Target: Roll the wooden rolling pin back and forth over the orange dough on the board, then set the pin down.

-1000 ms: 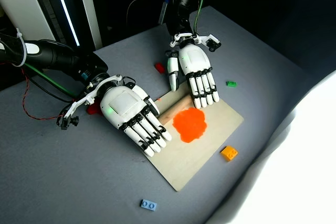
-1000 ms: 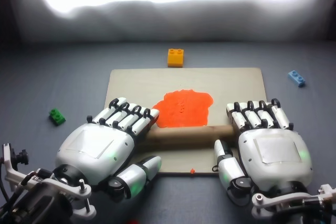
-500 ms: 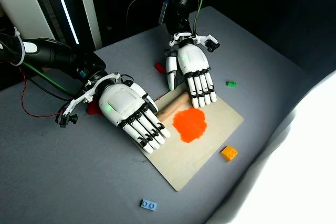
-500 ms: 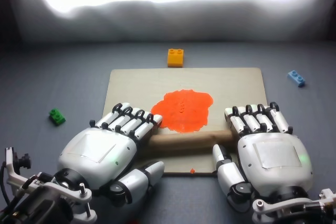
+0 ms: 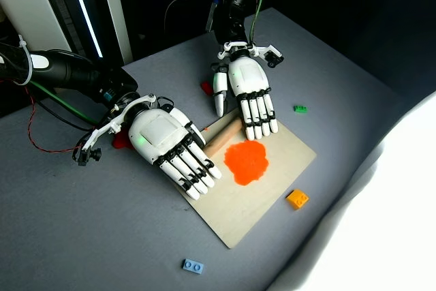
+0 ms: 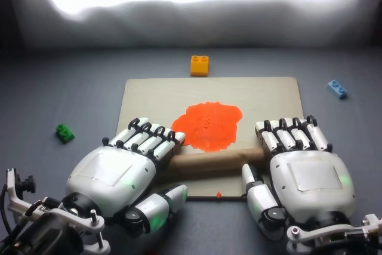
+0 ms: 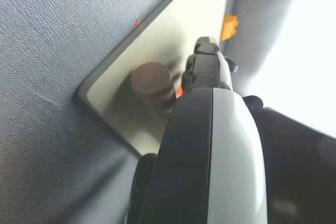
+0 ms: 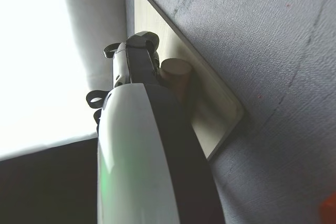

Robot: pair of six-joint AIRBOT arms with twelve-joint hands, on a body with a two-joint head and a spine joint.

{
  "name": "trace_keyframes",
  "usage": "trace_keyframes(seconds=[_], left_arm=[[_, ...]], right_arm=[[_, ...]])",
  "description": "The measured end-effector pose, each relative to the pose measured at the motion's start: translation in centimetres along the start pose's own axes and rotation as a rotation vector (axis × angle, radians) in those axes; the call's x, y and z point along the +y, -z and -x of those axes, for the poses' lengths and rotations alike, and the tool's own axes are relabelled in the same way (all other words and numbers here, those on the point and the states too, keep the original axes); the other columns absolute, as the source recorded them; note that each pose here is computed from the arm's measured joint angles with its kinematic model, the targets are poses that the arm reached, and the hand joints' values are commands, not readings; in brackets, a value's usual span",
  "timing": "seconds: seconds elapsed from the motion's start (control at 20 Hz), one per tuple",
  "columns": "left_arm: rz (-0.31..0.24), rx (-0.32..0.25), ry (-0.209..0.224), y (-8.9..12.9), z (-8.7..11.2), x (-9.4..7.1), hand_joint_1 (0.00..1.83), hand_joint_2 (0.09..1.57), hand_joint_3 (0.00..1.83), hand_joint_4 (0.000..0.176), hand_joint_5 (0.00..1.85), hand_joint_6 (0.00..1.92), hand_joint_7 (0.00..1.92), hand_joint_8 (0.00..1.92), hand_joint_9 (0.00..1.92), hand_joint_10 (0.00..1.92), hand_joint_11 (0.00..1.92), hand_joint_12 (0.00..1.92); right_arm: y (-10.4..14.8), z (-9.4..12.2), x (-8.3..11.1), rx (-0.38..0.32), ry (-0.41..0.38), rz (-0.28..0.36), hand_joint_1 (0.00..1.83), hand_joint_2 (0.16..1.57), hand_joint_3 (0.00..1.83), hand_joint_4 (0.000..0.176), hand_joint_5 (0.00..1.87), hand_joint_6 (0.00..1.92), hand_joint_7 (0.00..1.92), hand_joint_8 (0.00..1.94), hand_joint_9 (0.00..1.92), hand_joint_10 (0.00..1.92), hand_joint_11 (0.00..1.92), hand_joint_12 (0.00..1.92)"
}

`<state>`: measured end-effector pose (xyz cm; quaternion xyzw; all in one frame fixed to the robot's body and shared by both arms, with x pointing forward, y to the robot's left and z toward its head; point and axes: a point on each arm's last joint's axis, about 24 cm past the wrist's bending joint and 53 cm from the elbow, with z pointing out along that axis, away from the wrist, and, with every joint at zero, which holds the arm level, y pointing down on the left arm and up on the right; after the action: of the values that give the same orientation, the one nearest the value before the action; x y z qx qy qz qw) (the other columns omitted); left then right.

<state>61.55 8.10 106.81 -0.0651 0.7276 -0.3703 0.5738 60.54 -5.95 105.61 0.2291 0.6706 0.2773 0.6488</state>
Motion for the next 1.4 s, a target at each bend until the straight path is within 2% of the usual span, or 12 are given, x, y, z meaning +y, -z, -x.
trace_keyframes(seconds=[0.25,0.3,0.45,0.6,0.75,0.95,1.1,1.25,1.3,1.4], left_arm=[[-0.001,-0.002,0.004,-0.1,0.1,0.0,0.00,1.50,0.00,0.000,0.14,0.00,0.15,0.01,0.10,0.01,0.02,0.01],[-0.003,-0.004,0.005,-0.1,0.2,-0.1,0.00,1.51,0.00,0.000,0.14,0.00,0.15,0.00,0.10,0.01,0.01,0.01],[-0.011,-0.013,0.010,-0.5,0.6,-0.6,0.00,1.50,0.00,0.000,0.12,0.00,0.12,0.00,0.08,0.00,0.02,0.01],[-0.024,-0.031,0.010,-1.0,1.4,-1.1,0.00,1.50,0.00,0.000,0.13,0.00,0.13,0.00,0.08,0.00,0.02,0.02],[-0.028,-0.031,0.014,-1.4,1.9,-1.5,0.00,1.48,0.00,0.000,0.16,0.02,0.15,0.01,0.10,0.01,0.03,0.03],[-0.043,-0.038,0.009,-2.1,3.3,-2.3,0.00,1.49,0.00,0.000,0.17,0.01,0.17,0.01,0.12,0.01,0.04,0.04],[-0.055,-0.041,-0.012,-3.0,4.9,-3.0,0.00,1.49,0.00,0.000,0.15,0.00,0.15,0.00,0.11,0.01,0.03,0.04],[-0.059,-0.044,-0.035,-3.7,6.4,-3.6,0.00,1.49,0.00,0.000,0.14,0.00,0.15,0.00,0.11,0.01,0.03,0.05],[-0.060,-0.034,-0.042,-3.9,6.7,-3.7,0.00,1.49,0.00,0.000,0.14,0.00,0.14,0.00,0.11,0.00,0.01,0.12],[-0.065,-0.003,-0.077,-4.2,7.2,-4.2,0.00,1.49,0.00,0.000,0.12,0.00,0.12,0.00,0.10,0.00,0.00,0.11]], right_arm=[[-0.3,0.1,0.2,-0.002,0.006,0.008,0.00,1.57,0.13,0.000,0.32,0.00,0.34,0.00,0.25,0.00,0.00,0.56],[-0.5,0.3,0.4,-0.005,0.003,0.012,0.00,1.57,0.13,0.000,0.30,0.00,0.33,0.00,0.24,0.00,0.00,0.51],[-0.6,0.9,1.6,-0.028,0.012,0.071,0.00,1.57,0.09,0.000,0.32,0.01,0.35,0.00,0.27,0.01,0.00,0.60],[-0.7,1.0,1.9,-0.031,0.008,0.075,0.00,1.57,0.09,0.000,0.32,0.01,0.36,0.00,0.29,0.01,0.00,0.68],[-0.7,1.0,1.8,-0.030,0.008,0.070,0.00,1.57,0.10,0.000,0.35,0.01,0.37,0.00,0.29,0.01,0.00,0.64],[-0.9,1.2,2.0,-0.034,0.003,0.071,0.00,1.57,0.08,0.000,0.26,0.00,0.32,0.00,0.25,0.00,0.00,0.56],[-1.4,2.5,2.7,-0.068,-0.004,0.084,0.00,1.57,0.08,0.000,0.29,0.01,0.34,0.00,0.28,0.01,0.00,0.62],[-1.6,2.8,2.4,-0.073,-0.001,0.078,0.00,1.56,0.03,0.000,0.28,0.00,0.32,0.00,0.25,0.00,0.00,0.58],[-1.8,3.1,2.4,-0.077,-0.007,0.072,0.00,1.56,0.02,0.000,0.28,0.00,0.32,0.00,0.25,0.00,0.00,0.58],[-2.5,4.5,3.1,-0.104,-0.030,0.086,0.00,1.56,0.01,0.000,0.32,0.01,0.35,0.01,0.28,0.01,0.00,0.62]])
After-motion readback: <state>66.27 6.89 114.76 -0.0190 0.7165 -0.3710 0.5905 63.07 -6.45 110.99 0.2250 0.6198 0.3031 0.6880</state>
